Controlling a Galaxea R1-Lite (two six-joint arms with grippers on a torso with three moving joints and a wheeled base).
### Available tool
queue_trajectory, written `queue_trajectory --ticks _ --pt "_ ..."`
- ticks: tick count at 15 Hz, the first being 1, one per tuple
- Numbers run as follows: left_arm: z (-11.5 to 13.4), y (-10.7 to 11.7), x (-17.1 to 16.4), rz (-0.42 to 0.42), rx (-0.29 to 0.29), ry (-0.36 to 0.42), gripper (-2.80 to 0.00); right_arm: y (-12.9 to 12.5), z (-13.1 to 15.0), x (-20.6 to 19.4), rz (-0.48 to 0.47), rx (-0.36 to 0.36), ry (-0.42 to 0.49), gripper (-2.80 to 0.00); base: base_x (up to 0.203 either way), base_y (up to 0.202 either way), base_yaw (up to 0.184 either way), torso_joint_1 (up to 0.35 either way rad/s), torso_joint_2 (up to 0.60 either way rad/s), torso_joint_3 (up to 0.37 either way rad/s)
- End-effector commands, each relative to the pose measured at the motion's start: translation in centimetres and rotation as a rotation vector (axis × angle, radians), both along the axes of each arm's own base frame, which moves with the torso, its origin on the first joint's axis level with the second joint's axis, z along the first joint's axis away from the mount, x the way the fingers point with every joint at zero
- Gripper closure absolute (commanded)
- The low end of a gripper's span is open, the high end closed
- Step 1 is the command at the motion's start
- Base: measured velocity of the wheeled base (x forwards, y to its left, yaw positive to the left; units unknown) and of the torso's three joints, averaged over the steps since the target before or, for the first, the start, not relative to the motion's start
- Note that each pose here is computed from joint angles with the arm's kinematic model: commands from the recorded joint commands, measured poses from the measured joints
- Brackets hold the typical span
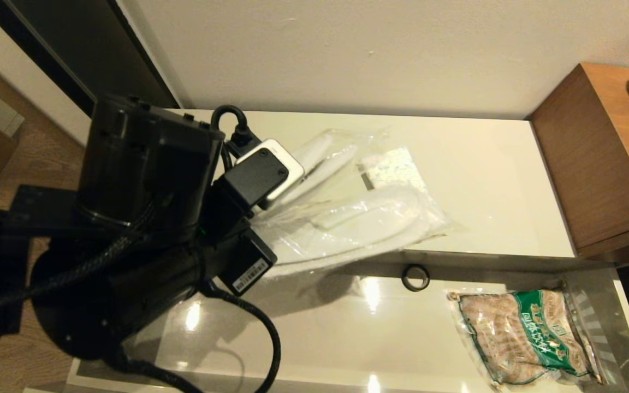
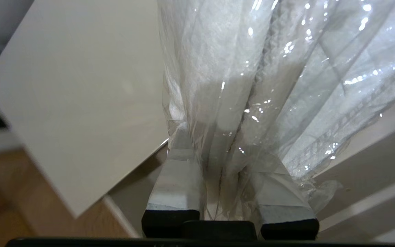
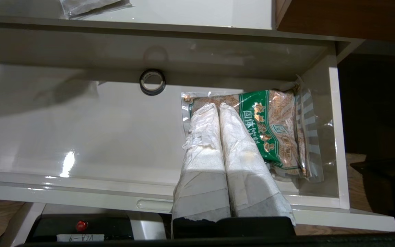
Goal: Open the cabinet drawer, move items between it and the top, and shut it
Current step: Place the disposable slippers on the table
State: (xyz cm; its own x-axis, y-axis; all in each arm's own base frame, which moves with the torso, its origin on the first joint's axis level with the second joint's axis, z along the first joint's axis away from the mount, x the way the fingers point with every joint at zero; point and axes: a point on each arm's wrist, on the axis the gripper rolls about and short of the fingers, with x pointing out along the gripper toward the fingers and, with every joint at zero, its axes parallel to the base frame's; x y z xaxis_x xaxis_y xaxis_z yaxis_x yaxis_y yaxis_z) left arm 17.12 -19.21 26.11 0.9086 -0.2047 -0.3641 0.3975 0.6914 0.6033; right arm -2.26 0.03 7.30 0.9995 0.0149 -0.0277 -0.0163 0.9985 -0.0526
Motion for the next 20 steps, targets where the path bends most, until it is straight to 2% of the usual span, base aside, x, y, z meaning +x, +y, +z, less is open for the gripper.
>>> queue_trajectory --ticks 1,5,11,13,16,17,20 --pt "0.1 -0.2 2.5 0.076 0.009 0.013 0.00 0.0 0.0 0.0 0.000 -0.001 0.003 0.00 0.000 0.000 0.000 0.000 0.00 0.000" --pt "-1.4 -0.8 8.7 0.258 0.000 0.036 0.00 0.0 0.0 0.0 0.000 -0.001 0.003 0.00 0.000 0.000 0.000 0.000 0.00 0.000" --pt "-1.8 -0.7 17.4 0.474 -0.047 -0.035 0.00 0.0 0.0 0.0 0.000 -0.001 0.003 0.00 0.000 0.000 0.000 0.000 0.00 0.000" --pt "-2.2 -0.3 18.9 0.516 -0.046 -0.043 0.00 0.0 0.0 0.0 0.000 -0.001 0.003 0.00 0.000 0.000 0.000 0.000 0.00 0.000" --pt "-2.8 -0.1 19.5 0.528 -0.039 -0.035 0.00 0.0 0.0 0.0 0.000 -0.001 0.003 0.00 0.000 0.000 0.000 0.000 0.00 0.000" --pt "-2.8 -0.1 19.6 0.530 -0.042 -0.036 -2.80 0.0 0.0 0.0 0.000 -0.001 0.003 0.00 0.000 0.000 0.000 0.000 0.00 0.000" --pt "-1.9 -0.1 20.1 0.533 -0.072 -0.064 -2.80 0.0 0.0 0.0 0.001 -0.001 0.003 0.00 0.000 0.000 0.000 0.000 0.00 0.000"
